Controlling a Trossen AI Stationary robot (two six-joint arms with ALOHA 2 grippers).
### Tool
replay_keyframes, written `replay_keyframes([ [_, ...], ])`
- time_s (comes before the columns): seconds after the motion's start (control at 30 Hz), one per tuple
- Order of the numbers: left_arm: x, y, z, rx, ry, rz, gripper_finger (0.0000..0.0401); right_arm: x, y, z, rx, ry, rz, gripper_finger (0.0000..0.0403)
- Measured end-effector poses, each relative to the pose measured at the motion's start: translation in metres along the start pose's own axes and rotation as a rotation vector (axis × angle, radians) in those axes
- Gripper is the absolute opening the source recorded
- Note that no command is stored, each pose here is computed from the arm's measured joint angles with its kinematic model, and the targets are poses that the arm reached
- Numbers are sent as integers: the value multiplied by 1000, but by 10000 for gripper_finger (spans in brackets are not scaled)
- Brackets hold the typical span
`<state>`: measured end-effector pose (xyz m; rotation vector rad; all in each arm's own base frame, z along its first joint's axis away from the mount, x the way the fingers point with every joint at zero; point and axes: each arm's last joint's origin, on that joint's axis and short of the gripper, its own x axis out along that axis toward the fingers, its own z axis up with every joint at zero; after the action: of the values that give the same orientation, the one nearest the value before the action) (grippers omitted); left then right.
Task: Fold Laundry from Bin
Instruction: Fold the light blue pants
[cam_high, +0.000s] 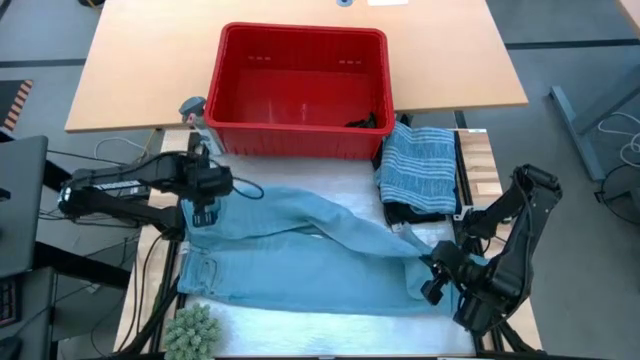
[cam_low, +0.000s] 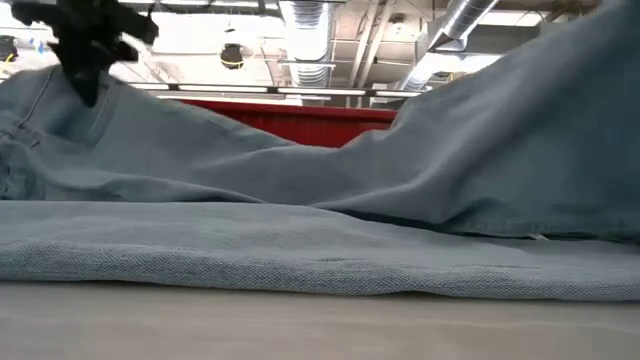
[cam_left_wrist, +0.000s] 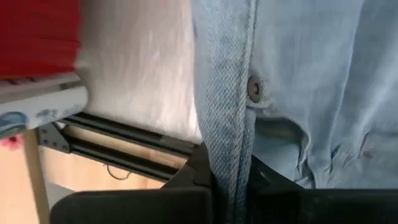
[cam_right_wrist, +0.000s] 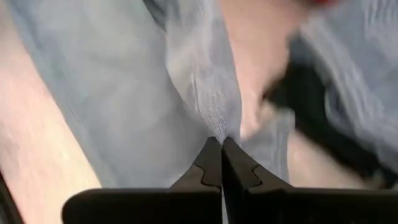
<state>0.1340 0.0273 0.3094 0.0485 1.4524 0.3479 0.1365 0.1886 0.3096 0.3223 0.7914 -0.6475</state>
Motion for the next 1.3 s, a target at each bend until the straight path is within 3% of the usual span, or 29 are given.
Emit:
replay_keyframes([
  [0.1,-20,-7,1,-29,-88,12,1,-4,-2,10,-39,-74,32,18],
  [0.27,-54,-19,2,-58,-239,-37,1,-18,-3,26,-126,-78,83,18],
  [0.37,-61,-31,1,-37,-270,-70,0,-28,-2,35,-150,-82,118,18],
  [0.53,-58,-53,-4,13,-252,-24,0,-44,-1,40,-181,-84,184,18],
  [0.83,-55,-104,-9,133,-231,-9,0,-82,-9,16,-79,-17,355,18],
  [1.03,-56,-123,-18,153,-225,-28,0,-85,-9,-2,-4,129,353,18],
  [1.3,-52,-141,-35,199,-188,-58,0,-84,10,-38,8,180,307,18],
])
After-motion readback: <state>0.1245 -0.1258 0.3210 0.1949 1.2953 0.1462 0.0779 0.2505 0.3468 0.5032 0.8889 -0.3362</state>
